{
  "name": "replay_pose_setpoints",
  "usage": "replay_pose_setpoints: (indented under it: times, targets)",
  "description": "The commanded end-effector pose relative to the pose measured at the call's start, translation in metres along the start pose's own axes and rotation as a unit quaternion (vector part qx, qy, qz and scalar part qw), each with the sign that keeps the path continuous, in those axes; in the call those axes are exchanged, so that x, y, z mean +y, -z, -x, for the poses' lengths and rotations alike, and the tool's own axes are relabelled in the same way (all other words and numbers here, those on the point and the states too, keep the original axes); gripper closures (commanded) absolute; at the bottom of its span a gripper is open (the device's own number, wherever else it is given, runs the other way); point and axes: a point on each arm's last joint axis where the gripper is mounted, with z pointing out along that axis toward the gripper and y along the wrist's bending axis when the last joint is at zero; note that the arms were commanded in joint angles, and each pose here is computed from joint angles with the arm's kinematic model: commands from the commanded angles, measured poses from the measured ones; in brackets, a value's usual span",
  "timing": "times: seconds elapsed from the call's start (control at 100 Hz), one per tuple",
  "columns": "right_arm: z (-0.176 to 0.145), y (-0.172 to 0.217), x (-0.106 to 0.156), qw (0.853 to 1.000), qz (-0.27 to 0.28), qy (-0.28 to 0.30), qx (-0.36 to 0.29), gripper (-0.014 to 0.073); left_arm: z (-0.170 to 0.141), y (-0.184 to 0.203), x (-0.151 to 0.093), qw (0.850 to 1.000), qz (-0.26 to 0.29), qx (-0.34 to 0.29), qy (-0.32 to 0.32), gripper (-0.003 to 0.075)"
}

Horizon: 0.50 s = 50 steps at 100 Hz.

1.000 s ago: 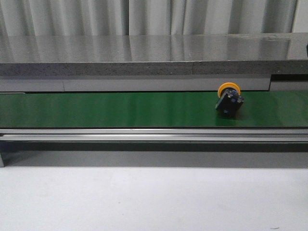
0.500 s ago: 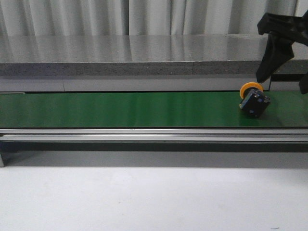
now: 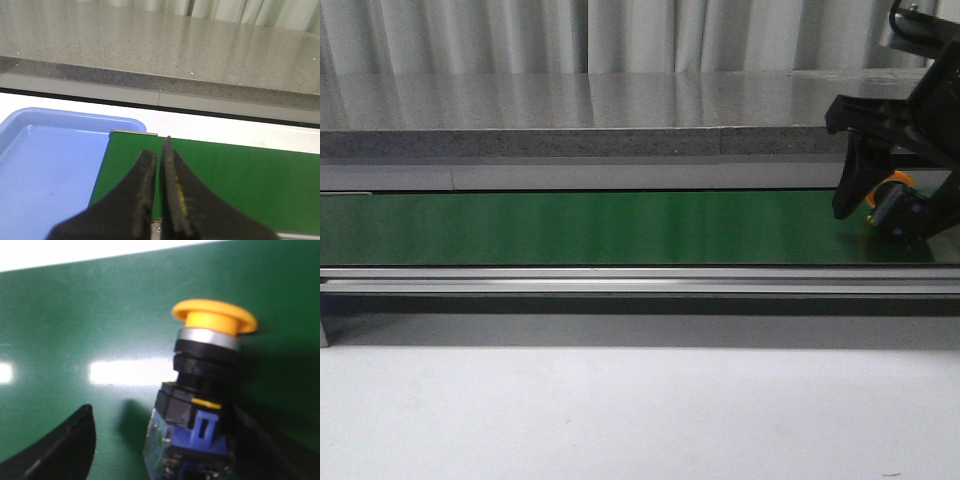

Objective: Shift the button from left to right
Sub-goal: 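Lower the open right gripper onto the button at the belt's end, then grasp the button with the right gripper and lift it off the belt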

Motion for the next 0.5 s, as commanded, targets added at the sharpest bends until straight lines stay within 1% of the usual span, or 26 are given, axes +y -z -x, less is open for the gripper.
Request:
replay_pose_setpoints:
  times: [0.0,0.14,0.21,0.26,0.36,0.49]
  targets:
    - [0.014,0.010,0.007,0.999,0.014,0.002,-0.048,0.0150,0.017,0.001,0.000,0.999,0.003,-0.052,0.006,0.0715]
    - [0.014,0.011,0.007,0.999,0.014,0.001,-0.048,0.0331,0.017,0.001,0.000,0.999,0.003,-0.052,0.006,0.0715]
    - [0.014,0.013,0.007,0.999,0.015,0.002,-0.047,0.0382,0.017,0.001,0.000,0.999,0.003,-0.052,0.006,0.0715]
    - [0.014,0.015,0.008,0.999,0.016,0.002,-0.048,0.0398,0.017,0.001,0.000,0.999,0.003,-0.052,0.006,0.0715]
    - [0.015,0.022,0.009,0.998,0.019,0.004,-0.053,0.0401,0.017,0.001,0.000,0.999,0.003,-0.052,0.006,0.0715]
    - [0.016,0.036,0.008,0.997,0.011,0.031,-0.067,0.0401,0.017,0.001,0.000,0.999,0.003,-0.052,0.006,0.0715]
